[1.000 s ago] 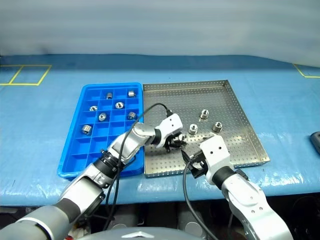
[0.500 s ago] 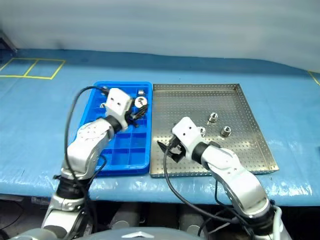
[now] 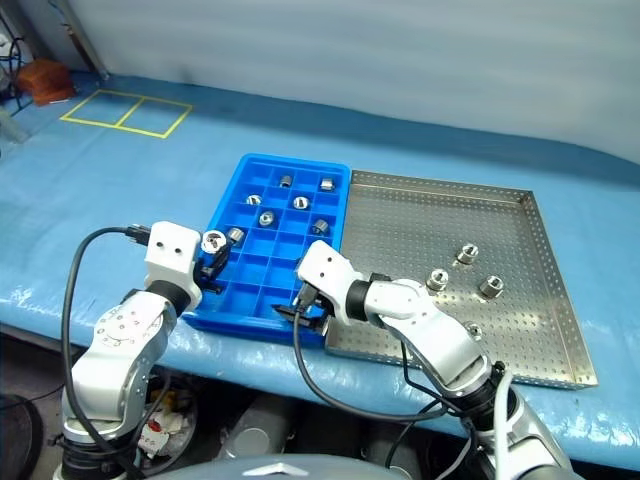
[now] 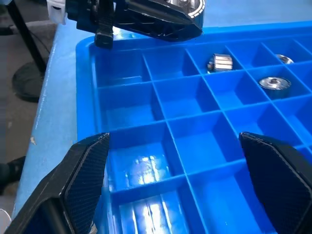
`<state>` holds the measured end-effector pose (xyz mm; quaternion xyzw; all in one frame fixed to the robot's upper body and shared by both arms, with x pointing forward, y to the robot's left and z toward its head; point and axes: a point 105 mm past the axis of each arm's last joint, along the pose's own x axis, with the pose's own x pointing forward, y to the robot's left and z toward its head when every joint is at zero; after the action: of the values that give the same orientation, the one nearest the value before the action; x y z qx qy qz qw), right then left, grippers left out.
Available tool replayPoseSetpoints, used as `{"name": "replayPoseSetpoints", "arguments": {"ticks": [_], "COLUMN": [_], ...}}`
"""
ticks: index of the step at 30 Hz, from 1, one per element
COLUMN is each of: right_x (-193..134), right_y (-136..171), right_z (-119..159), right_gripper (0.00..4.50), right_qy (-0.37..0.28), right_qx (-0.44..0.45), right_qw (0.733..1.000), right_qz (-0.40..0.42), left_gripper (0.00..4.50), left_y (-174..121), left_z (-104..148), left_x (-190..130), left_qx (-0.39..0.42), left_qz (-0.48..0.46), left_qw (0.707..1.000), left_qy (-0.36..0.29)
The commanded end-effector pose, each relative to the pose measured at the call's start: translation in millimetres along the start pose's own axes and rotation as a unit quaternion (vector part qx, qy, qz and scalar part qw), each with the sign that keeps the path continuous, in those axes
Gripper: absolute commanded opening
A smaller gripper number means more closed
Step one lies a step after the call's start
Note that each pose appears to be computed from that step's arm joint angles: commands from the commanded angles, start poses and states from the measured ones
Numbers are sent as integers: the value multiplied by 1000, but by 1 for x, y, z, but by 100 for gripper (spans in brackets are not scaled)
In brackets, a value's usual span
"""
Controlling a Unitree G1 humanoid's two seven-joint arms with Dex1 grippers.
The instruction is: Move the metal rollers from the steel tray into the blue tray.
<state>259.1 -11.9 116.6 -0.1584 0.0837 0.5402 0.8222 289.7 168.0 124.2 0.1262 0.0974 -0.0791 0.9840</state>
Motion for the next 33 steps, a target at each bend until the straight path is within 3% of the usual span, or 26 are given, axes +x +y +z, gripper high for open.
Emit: {"name": "replayPoseSetpoints", "arguments": {"ticks": [1, 11, 17, 31, 33], "right_x": [0, -12, -20, -36, -37], "right_y": [1, 3, 3, -2, -2], "right_z": [13, 3, -1, -9, -9], "right_gripper": [450, 450, 450, 450, 450], "right_qy": [-23, -12, -8, 3, 4], "right_qx": [-19, 1, 15, 35, 37], "right_qw": [1000, 1000, 999, 994, 993], "right_qz": [4, -23, -51, -108, -111], "left_gripper": [168, 168, 168, 168, 241], "left_y": [-9, -37, -57, -67, -67], "left_z": [15, 6, 17, -5, -7], "left_x": [-3, 13, 23, 34, 34], "left_qx": [1, 4, -24, -22, -22], "left_qz": [-22, -99, -149, -174, -177], "left_qw": [999, 995, 988, 984, 983], "left_qy": [-29, -6, -22, 31, 38]}}
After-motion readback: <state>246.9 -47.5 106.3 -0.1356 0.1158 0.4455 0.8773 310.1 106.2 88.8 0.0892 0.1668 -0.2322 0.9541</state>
